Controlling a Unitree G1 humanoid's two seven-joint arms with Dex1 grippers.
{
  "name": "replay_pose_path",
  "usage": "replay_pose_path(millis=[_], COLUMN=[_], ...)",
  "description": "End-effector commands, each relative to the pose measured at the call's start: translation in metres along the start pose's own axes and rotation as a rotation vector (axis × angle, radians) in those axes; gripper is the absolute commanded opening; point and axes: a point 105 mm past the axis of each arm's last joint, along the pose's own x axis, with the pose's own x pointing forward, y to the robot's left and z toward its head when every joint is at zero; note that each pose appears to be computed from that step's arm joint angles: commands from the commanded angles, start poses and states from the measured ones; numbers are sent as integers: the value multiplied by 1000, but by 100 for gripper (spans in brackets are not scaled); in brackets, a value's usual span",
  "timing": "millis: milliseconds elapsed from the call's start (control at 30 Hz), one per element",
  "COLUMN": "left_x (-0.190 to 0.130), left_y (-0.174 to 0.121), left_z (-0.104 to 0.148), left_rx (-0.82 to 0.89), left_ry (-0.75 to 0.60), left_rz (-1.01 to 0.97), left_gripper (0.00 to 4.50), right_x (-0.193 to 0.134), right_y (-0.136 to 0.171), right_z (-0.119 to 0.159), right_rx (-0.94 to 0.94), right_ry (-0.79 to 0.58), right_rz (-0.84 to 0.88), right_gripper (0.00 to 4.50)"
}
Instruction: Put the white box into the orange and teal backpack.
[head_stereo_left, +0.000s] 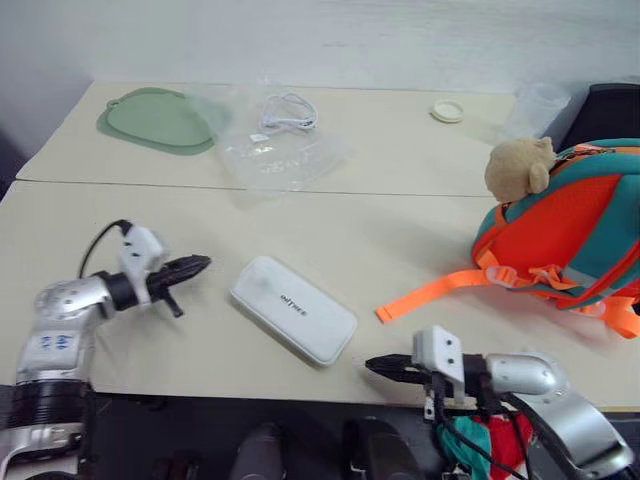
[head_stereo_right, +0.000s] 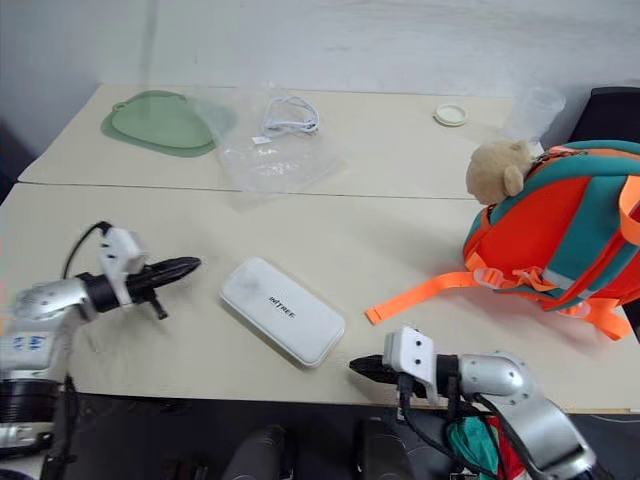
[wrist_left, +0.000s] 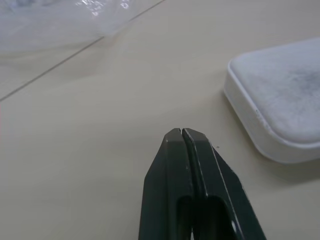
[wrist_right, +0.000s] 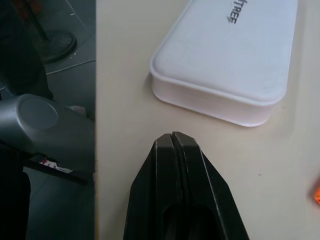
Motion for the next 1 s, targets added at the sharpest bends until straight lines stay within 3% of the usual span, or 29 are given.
replay_pose_path(millis=[33,200,767,967,1000], left_x=[14,25,-1,-21,-28], left_y=[-11,-19,-61,-48,-40], left_z=[9,-9,-6,-16,-22], left_rx=[48,-3,-176,-220,-226], left_ry=[4,136,164,241,277], left_rz=[-87,-113,-155,-43,-6], left_gripper=[2,2,2,2,19], right_x=[8,18,-6,-13,-15], right_y=[1,-18,-72,-72,-72], right_z=[-5,-5,0,-5,-6], right_rx=[12,-18,-107,-102,-103], right_ry=[33,34,59,81,87], right_rz=[33,-30,-225,-223,-224], right_gripper=[0,0,0,0,0])
